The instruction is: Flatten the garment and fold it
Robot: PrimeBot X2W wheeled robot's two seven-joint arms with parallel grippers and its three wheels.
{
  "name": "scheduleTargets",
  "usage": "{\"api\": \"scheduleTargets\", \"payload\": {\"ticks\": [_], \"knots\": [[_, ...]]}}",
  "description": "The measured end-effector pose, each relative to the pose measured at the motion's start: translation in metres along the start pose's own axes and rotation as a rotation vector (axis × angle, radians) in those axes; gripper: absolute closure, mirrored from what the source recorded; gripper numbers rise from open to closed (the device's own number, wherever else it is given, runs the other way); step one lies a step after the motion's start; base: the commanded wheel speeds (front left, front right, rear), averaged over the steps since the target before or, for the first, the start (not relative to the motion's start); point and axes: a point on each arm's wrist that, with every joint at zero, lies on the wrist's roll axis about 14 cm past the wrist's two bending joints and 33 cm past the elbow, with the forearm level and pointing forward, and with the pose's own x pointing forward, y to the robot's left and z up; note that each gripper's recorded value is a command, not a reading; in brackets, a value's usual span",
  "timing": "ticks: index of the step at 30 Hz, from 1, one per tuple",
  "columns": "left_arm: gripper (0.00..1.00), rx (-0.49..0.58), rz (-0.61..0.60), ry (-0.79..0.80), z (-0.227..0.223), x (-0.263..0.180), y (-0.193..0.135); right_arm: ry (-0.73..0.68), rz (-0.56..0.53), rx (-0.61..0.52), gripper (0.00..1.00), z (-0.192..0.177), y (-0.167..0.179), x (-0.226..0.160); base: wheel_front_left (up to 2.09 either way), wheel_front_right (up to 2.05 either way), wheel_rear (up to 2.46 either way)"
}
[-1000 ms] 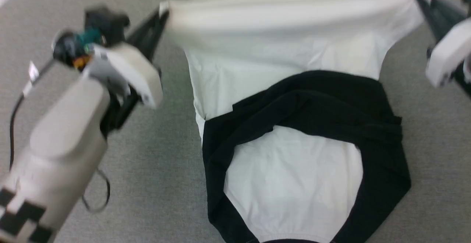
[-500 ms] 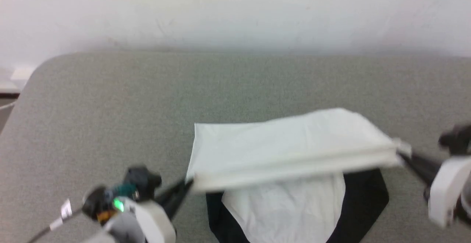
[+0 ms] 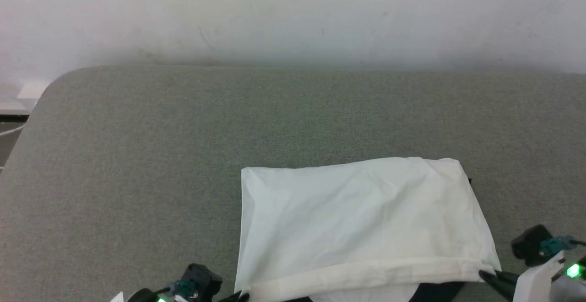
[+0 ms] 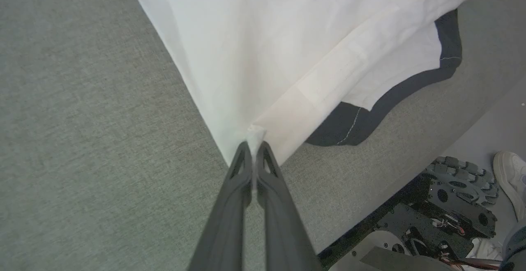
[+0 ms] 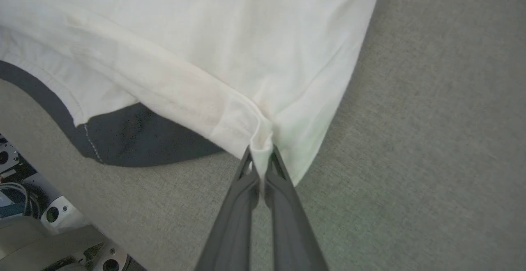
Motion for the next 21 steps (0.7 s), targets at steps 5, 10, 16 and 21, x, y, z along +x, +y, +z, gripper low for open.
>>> {"api": "scheduleTargets", "payload": {"ticks": [5,10,16,21], "knots": [[0.80,-0.005,-0.017,0.034,-0.020,0.010,-0.002,0.044,0.020,0.021,0.99,-0.015,0.009,0.010,0.00,0.00,0.00],[0.00,0.012,-0.008,-0.003,-0.019,0.013,0.000,0.010,0.013,0.034,0.00,-0.005,0.009,0.010,0.00,0.00,0.00],[0.00,-0.005,0.056,-0.255,0.041,0.007,0.018,-0.188,-0.014,0.052,0.00,0.055,-0.001,-0.007,0.00,0.00,0.00],[0.00,-0.072,0.199,-0.505,0.094,-0.012,0.052,-0.400,-0.076,0.095,0.00,0.107,-0.014,-0.022,0.00,0.00,0.00]]}}
